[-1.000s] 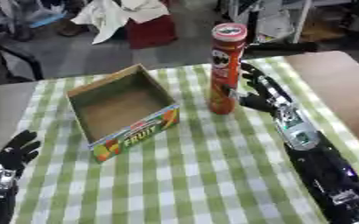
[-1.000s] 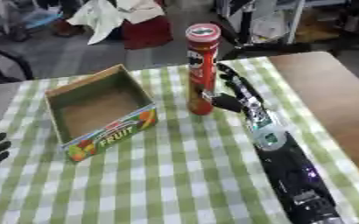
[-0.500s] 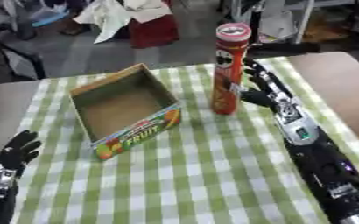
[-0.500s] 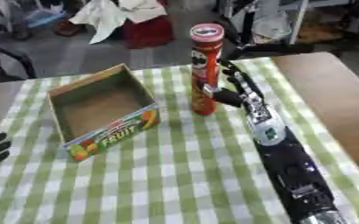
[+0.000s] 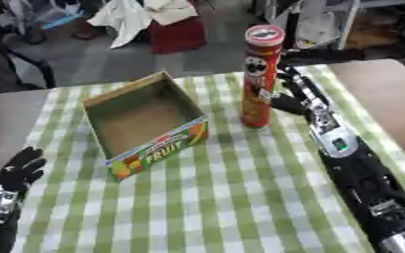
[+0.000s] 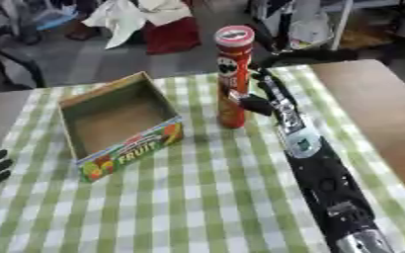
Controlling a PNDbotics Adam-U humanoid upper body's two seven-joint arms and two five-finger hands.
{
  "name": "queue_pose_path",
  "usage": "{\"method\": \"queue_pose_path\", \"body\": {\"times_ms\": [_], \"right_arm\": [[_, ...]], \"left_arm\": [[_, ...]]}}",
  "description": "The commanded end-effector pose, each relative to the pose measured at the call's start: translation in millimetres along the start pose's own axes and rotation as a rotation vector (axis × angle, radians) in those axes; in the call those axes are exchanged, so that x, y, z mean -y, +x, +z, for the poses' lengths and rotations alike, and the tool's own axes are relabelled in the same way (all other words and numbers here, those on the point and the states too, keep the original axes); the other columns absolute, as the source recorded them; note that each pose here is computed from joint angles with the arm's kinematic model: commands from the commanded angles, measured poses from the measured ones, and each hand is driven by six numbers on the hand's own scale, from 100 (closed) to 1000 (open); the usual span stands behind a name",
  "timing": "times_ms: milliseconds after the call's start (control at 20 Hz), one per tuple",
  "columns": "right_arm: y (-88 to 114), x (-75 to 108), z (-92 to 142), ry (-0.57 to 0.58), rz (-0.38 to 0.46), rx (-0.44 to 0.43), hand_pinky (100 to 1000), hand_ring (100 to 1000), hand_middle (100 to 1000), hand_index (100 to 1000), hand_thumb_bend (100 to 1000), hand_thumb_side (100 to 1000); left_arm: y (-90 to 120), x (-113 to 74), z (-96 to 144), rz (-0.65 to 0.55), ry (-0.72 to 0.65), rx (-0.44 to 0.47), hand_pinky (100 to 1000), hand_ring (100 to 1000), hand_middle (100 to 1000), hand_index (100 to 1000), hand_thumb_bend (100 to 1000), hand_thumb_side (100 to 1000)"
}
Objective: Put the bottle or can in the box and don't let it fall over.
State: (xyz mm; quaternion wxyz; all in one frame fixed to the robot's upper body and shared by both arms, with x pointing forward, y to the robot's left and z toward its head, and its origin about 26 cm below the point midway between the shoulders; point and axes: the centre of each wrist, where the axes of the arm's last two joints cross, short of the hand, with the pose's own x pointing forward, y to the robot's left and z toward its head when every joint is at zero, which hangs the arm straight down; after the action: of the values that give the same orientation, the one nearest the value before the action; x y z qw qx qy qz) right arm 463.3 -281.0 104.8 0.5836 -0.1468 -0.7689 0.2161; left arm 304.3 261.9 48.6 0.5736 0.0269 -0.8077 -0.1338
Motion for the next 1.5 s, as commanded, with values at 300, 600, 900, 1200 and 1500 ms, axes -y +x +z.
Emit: {"method": "queue_pose_path", "body": {"times_ms": [300, 600, 900, 1200, 1500], "right_arm": [[10.5, 16.8, -10.8, -0.049, 0.034, 0.011, 1000, 1000, 1000, 1000, 486, 447], [4.5, 21.5, -11.4, -0.098, 0.037, -0.027, 1000, 1000, 1000, 1000, 508, 437], [2.6, 22.8, -12.1, -0.116, 0.035, -0.034, 1000, 1000, 1000, 1000, 525, 430], [2.3, 23.9, -15.7, -0.154, 0.014, -0.058, 1000, 997, 994, 1000, 611, 381], [1.3, 22.3, -18.1, -0.192, -0.002, -0.078, 1000, 992, 986, 1000, 624, 379]], "left_arm": [[7.4, -0.6, -5.8, -0.003, -0.01, 0.034, 929, 898, 871, 950, 587, 911], [8.5, -0.3, -7.0, -0.003, -0.013, 0.039, 928, 899, 871, 950, 588, 910], [8.7, -0.2, -7.2, -0.003, -0.014, 0.04, 928, 899, 871, 950, 588, 910], [9.6, 0.8, -8.3, -0.001, -0.019, 0.045, 927, 899, 871, 950, 582, 908], [10.5, 1.7, -9.5, 0.001, -0.024, 0.05, 927, 900, 871, 950, 592, 910]]}}
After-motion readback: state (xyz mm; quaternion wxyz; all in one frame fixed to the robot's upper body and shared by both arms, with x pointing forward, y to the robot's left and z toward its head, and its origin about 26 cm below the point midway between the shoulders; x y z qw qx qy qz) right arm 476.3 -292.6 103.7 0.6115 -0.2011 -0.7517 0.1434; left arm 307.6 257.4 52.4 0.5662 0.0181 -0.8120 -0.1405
